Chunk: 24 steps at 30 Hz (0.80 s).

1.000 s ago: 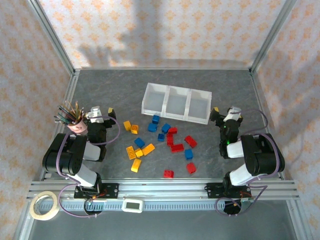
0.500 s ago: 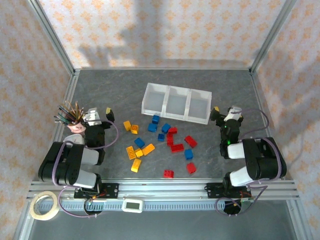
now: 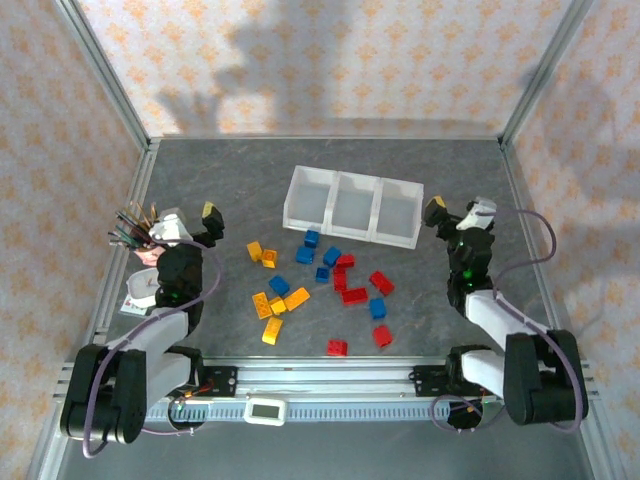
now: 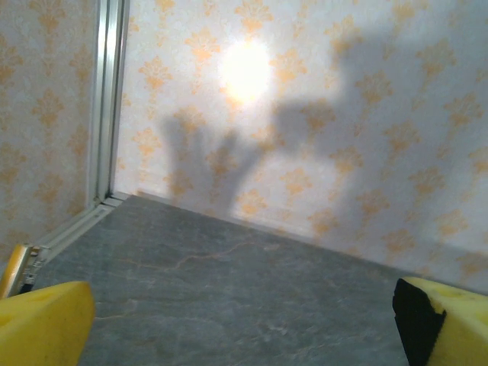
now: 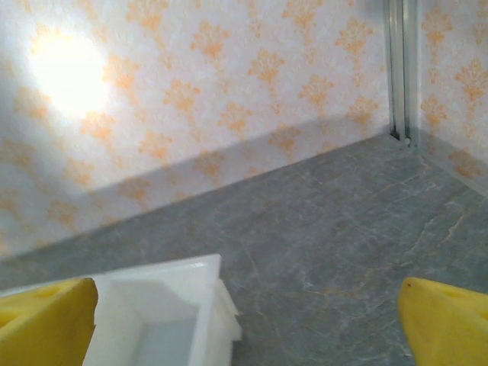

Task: Sort the legos into containers by color
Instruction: Pick up the lego from the center of the table.

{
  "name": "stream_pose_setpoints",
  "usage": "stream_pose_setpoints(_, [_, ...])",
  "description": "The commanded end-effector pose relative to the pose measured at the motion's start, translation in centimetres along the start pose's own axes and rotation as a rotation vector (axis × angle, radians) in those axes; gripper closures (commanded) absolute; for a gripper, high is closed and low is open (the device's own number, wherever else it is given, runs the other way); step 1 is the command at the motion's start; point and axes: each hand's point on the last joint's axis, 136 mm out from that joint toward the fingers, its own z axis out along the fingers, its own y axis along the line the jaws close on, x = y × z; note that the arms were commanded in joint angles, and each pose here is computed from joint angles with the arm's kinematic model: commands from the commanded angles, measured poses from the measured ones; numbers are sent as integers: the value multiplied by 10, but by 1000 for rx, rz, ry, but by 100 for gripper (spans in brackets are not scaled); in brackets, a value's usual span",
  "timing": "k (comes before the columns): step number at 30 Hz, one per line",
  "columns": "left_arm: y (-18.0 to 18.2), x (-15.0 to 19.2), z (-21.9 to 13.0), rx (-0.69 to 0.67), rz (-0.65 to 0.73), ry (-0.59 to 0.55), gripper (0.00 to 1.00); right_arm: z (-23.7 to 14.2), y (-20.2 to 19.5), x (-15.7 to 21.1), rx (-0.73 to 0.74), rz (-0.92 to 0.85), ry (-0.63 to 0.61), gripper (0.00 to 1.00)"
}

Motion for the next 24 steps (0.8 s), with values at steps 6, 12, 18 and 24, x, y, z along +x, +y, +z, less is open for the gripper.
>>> stream_pose_setpoints(6, [-3, 0, -5, 7, -304, 59, 0, -1, -15, 24, 140, 356, 189, 0])
stream_pose_setpoints(12, [-5, 26, -3, -24, -419, 212, 0, 6, 6, 43, 74, 324, 364, 0])
stream_pose_setpoints(18, [-31, 57, -10, 39, -487, 401, 1, 3, 20, 60, 66, 254, 510, 0])
stream_pose_setpoints(24, [-63, 76, -33, 84, -481, 531, 1, -9, 43, 85, 21, 174, 664, 0])
